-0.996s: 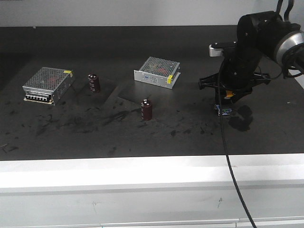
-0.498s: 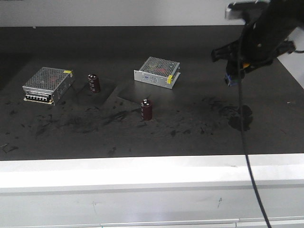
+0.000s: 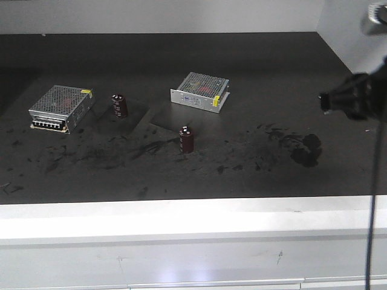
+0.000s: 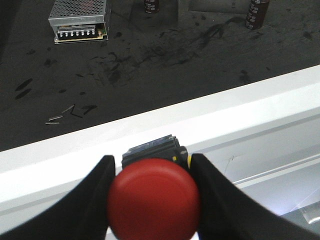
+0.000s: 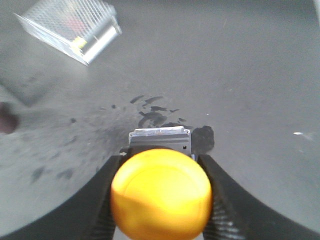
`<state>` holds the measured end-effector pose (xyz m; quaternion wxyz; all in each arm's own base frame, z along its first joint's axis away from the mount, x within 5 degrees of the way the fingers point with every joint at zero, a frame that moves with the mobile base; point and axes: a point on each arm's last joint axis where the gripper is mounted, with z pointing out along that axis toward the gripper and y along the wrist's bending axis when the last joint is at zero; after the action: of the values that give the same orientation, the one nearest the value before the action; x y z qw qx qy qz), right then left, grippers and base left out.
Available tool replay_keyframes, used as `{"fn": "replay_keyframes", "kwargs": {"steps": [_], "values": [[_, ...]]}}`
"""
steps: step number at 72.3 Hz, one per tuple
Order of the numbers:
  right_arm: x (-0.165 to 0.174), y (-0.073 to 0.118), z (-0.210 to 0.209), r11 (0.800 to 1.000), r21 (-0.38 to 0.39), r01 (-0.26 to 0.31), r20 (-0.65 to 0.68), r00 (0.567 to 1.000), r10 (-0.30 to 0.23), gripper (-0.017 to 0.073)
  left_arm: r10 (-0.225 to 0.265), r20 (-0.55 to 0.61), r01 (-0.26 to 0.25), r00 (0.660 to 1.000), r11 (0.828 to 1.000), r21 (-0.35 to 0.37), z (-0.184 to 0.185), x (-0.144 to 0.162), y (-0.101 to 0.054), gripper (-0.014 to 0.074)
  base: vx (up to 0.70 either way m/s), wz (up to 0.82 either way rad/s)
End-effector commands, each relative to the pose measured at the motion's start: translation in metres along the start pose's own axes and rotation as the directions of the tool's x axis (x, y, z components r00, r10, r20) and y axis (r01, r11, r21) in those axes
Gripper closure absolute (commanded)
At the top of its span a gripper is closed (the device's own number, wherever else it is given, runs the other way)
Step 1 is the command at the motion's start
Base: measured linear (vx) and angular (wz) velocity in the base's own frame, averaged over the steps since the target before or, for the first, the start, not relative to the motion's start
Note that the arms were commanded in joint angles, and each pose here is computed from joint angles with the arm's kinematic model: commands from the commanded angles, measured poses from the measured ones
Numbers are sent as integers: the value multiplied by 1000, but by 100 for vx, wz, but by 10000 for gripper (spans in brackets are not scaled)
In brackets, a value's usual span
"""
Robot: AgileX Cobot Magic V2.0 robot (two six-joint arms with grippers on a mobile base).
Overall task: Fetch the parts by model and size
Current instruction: 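Lift the yellow-capped switch with the right gripper and retract, then drive the base away from the bench holding both switches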
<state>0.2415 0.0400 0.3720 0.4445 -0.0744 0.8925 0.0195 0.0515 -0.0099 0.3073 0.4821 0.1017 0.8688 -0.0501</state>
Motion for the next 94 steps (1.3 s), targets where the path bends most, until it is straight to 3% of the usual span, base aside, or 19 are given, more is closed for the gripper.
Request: {"fn": "replay_keyframes", "kwargs": {"steps": [1,32,50,58,68,94], "values": [[9,-1,-29,1000,-8,-2,183,983,3,569,-2,83,1,997,1000,6,-5,-12,0,600,0,0],[103,-1,-79,1000,-19,-13,297,955,18,569,-2,83,1,997,1000,6,-5,-12,0,600,0,0],[138,-1,-99,1000,-18,-10,428,904,17,569,-2,83,1,997,1000,6,-5,-12,0,600,0,0],[145,-1,-103,1000,-19,-10,463,886,18,569,-2,83,1,997,1000,6,-5,-12,0,600,0,0],[146,-2,-103,1000,0,6,463,887,-5,569,-2,83,1,997,1000,6,-5,-12,0,600,0,0],[146,-2,-103,1000,0,5,461,887,-4,569,-2,83,1,997,1000,6,-5,-12,0,600,0,0]]}}
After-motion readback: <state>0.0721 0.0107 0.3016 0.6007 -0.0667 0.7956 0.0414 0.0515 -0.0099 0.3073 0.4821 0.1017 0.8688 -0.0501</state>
